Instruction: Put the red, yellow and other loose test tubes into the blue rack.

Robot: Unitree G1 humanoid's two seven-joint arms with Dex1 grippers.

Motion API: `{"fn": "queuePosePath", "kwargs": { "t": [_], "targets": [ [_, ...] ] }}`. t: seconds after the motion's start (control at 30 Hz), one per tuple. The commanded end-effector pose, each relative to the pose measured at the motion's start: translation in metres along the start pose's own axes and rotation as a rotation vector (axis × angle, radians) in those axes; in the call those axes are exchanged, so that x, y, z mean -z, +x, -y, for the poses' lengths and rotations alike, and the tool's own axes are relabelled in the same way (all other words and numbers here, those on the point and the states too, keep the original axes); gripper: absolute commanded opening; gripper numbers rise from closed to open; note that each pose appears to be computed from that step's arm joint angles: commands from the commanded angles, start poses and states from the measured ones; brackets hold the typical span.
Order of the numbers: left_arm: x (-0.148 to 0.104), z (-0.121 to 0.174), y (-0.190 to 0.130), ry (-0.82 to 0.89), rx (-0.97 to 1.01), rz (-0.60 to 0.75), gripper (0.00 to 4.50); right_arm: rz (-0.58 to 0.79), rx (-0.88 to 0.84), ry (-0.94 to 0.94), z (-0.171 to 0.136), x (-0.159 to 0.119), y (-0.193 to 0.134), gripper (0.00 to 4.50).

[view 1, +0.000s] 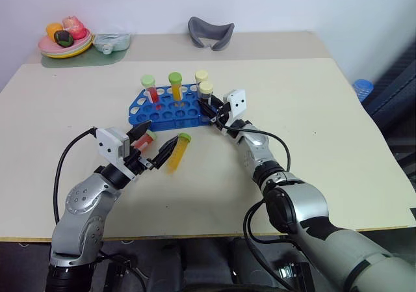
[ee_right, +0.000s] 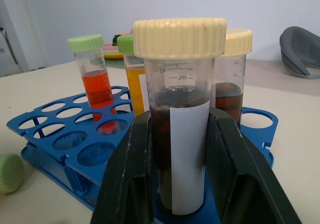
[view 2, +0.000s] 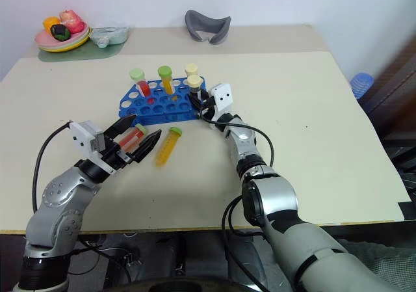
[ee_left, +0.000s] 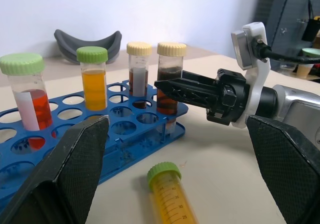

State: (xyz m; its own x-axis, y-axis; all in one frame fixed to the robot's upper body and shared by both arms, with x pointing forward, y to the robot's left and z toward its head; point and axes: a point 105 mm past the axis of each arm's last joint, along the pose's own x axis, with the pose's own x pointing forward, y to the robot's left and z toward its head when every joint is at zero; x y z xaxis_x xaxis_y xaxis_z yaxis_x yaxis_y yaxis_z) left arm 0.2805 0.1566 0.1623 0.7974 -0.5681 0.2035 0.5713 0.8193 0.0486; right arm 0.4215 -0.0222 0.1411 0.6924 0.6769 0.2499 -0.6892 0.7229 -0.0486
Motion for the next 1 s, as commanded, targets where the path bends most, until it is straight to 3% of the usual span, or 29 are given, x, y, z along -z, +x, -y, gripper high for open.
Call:
{"fn": "queuePosePath", "kwargs": {
  "t": [0.03,0.1,0.33,0.37,0.73,1.0],
  "targets": [
    [-0.009,0.003,0.001,0.017,0.014,0.032,4.5,0.02,-0.04,0.017,-0.005,-0.005,0.004,0.78],
    [-0.009,0.004,0.001,0.016,0.013,0.032,4.5,0.022,-0.038,0.02,-0.003,-0.006,0.003,0.78],
    [-0.008,0.004,0.001,0.011,0.009,0.033,4.5,0.03,0.032,0.065,0.008,-0.008,0.003,4.27],
    [-0.008,0.004,0.001,0.01,0.008,0.034,4.5,0.025,0.047,0.051,0.01,-0.008,0.003,4.46],
    [0.002,0.015,0.008,-0.066,0.033,0.011,4.5,0.125,-0.029,-0.121,0.018,-0.043,-0.004,4.46],
    [0.012,0.013,0.014,-0.057,0.062,-0.032,4.5,0.065,-0.095,-0.14,0.019,-0.048,-0.051,4.46]
  ]
}}
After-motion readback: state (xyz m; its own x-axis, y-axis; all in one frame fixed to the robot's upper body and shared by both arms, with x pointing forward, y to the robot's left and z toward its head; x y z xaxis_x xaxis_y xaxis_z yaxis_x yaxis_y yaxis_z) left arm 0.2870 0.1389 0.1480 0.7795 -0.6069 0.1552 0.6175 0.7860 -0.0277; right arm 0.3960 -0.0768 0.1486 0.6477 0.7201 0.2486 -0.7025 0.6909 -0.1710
